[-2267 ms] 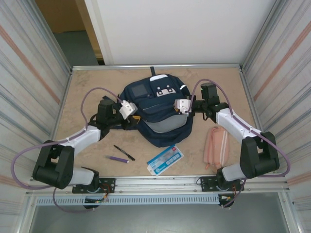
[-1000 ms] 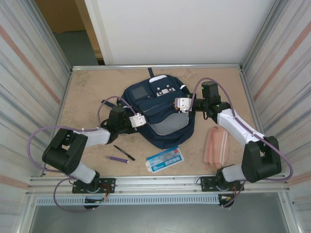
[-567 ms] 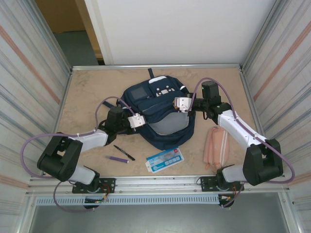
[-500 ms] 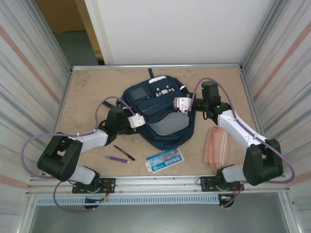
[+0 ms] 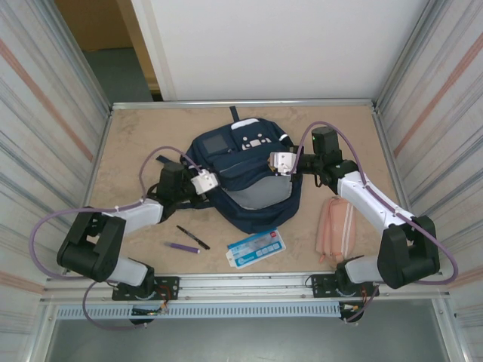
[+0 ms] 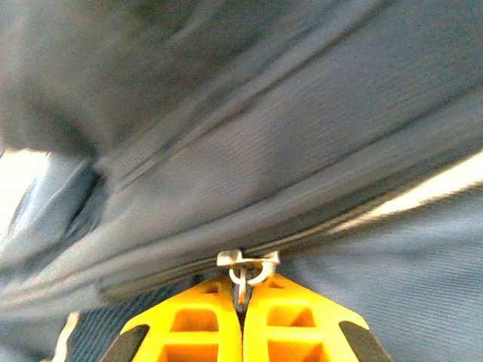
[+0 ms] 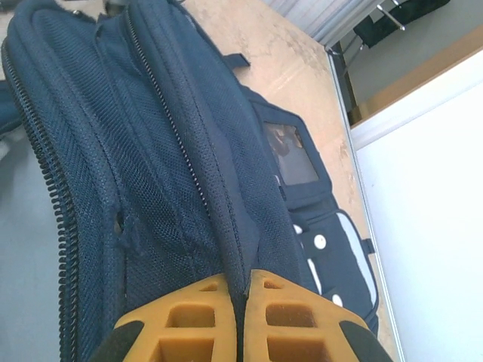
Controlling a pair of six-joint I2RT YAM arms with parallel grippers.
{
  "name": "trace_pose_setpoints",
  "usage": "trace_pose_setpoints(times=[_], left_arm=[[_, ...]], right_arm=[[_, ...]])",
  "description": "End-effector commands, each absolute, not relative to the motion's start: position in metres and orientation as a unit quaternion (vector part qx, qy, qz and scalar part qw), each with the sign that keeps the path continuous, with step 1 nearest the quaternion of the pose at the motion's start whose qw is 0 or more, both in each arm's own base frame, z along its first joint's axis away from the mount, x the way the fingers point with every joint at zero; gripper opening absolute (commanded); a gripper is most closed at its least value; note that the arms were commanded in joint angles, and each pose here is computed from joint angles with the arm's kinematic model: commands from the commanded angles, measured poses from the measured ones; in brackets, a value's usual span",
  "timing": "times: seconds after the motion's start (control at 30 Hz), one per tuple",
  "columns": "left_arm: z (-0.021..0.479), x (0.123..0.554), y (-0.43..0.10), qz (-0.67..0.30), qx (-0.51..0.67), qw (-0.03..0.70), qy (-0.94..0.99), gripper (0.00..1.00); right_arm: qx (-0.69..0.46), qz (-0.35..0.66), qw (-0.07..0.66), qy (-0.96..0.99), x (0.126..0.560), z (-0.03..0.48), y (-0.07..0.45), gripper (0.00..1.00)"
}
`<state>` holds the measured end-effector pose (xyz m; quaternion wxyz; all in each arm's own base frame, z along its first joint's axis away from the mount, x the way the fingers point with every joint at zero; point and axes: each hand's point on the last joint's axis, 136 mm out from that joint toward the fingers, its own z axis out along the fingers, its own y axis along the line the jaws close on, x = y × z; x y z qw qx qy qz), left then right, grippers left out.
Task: Pack the student bag
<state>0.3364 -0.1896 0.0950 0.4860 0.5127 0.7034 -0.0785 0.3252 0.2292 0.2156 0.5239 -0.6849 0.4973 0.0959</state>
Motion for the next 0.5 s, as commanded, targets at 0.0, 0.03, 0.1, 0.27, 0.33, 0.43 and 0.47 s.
trace_pose_setpoints(times=[0.0, 0.03, 0.1, 0.27, 0.33, 0.43, 0.47], left_arm=[[0.119, 0.359, -0.169, -0.056, 0.456, 0.503, 0.732, 0.00], [0.117, 0.364, -0.162, -0.045, 0.442, 0.498, 0.745, 0.00], [0.110, 0.378, -0.142, -0.002, 0.406, 0.471, 0.783, 0.00], [0.088, 0.403, -0.097, 0.062, 0.334, 0.415, 0.844, 0.00], [0.090, 0.409, -0.089, 0.054, 0.313, 0.410, 0.855, 0.00], [0.094, 0.417, -0.078, 0.054, 0.286, 0.411, 0.864, 0.06], [0.094, 0.419, -0.076, 0.058, 0.279, 0.409, 0.867, 0.11]], right_arm=[[-0.695, 0.092, 0.552, 0.452, 0.314, 0.240, 0.235, 0.00], [-0.697, 0.090, 0.551, 0.450, 0.313, 0.239, 0.236, 0.00], [-0.699, 0.087, 0.551, 0.447, 0.312, 0.239, 0.236, 0.00], [-0.705, 0.086, 0.548, 0.442, 0.309, 0.237, 0.239, 0.00], [-0.709, 0.086, 0.544, 0.441, 0.307, 0.233, 0.241, 0.00], [-0.709, 0.086, 0.543, 0.441, 0.310, 0.232, 0.242, 0.00], [-0.710, 0.086, 0.543, 0.441, 0.310, 0.231, 0.243, 0.00]])
